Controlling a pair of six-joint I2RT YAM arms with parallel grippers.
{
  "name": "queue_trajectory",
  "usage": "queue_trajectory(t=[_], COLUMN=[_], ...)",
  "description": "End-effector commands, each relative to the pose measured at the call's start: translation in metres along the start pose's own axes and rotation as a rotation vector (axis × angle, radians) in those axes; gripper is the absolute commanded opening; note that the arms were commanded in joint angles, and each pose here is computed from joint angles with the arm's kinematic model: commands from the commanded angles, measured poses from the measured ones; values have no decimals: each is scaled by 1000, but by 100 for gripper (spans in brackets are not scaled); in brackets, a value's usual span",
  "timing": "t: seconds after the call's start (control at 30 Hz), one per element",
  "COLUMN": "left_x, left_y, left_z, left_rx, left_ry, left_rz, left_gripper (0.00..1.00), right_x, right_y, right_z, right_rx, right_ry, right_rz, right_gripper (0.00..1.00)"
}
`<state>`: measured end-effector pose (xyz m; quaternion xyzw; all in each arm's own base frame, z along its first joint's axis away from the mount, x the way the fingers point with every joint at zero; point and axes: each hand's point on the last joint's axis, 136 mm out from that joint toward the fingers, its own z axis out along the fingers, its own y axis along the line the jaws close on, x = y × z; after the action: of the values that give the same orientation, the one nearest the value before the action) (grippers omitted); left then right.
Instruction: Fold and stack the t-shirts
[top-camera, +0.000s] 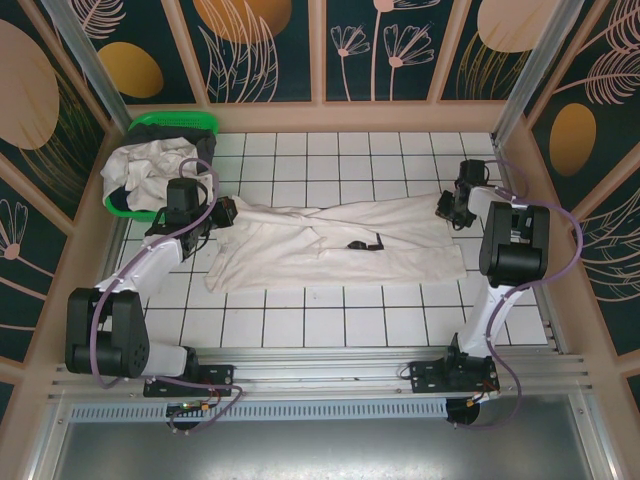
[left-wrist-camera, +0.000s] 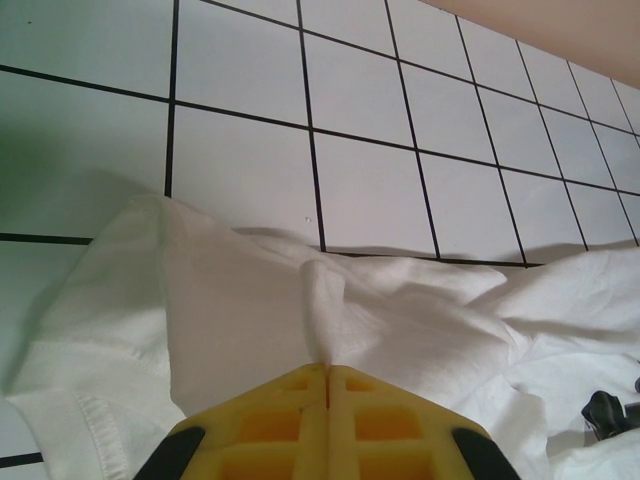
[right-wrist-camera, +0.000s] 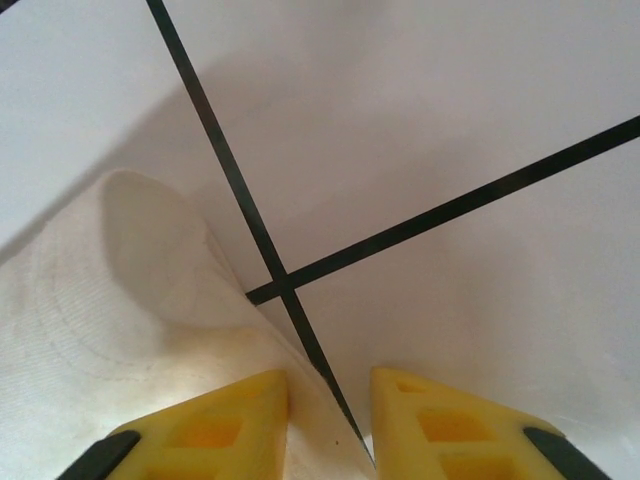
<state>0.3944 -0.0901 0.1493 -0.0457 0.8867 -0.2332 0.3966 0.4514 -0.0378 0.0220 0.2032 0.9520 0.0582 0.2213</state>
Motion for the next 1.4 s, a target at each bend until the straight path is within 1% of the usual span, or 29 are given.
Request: queue_trajectory(t=[0.0, 0.1, 0.3, 0.37, 0.47, 0.7, 0.8, 0.9, 1.1, 1.17, 1.23, 1.37], left_x=[-16, -15, -19, -21, -29, -48, -46, -45, -14, -1, 13, 34], left_y=[-7, -7, -7, -8, -12, -22, -22, -23, -10, -5, -1, 6], left_z=[-1, -1, -1, -2, -4, -13, -14, -18, -20, -19, -19, -17], left_rx=[27, 27, 23, 25, 27, 35, 36, 34, 12, 4, 9, 8], left_ry=[-35, -32, -37, -38, -50, -76, -66, -67, -37, -18, -7, 12], left_rz=[1, 1, 6, 7, 14, 45, 49, 54, 32, 18, -6, -36], left_gripper=[0, 0, 0, 0, 0, 0, 0, 0, 0, 0, 0, 0], right_x=[11, 6, -5, -8, -10, -22, -27, -24, 3, 13, 26, 39], right_y=[0, -1, -3, -6, -8, -5, -4, -6, -15, -22, -25, -34], right_z=[3, -2, -17, -20, -26, -46, -53, -61, -71, -69, -64, -55], right_rx=[-5, 2, 39, 57, 72, 70, 74, 81, 65, 68, 40, 46], right_ry=[27, 10, -19, -24, -30, -68, -75, -80, -95, -96, -81, -61], right_rz=[22, 32, 25, 22, 19, 4, -7, -4, 36, 58, 76, 92], right_gripper=[18, 11, 10, 5, 2, 1, 0, 0, 0, 0, 0, 0])
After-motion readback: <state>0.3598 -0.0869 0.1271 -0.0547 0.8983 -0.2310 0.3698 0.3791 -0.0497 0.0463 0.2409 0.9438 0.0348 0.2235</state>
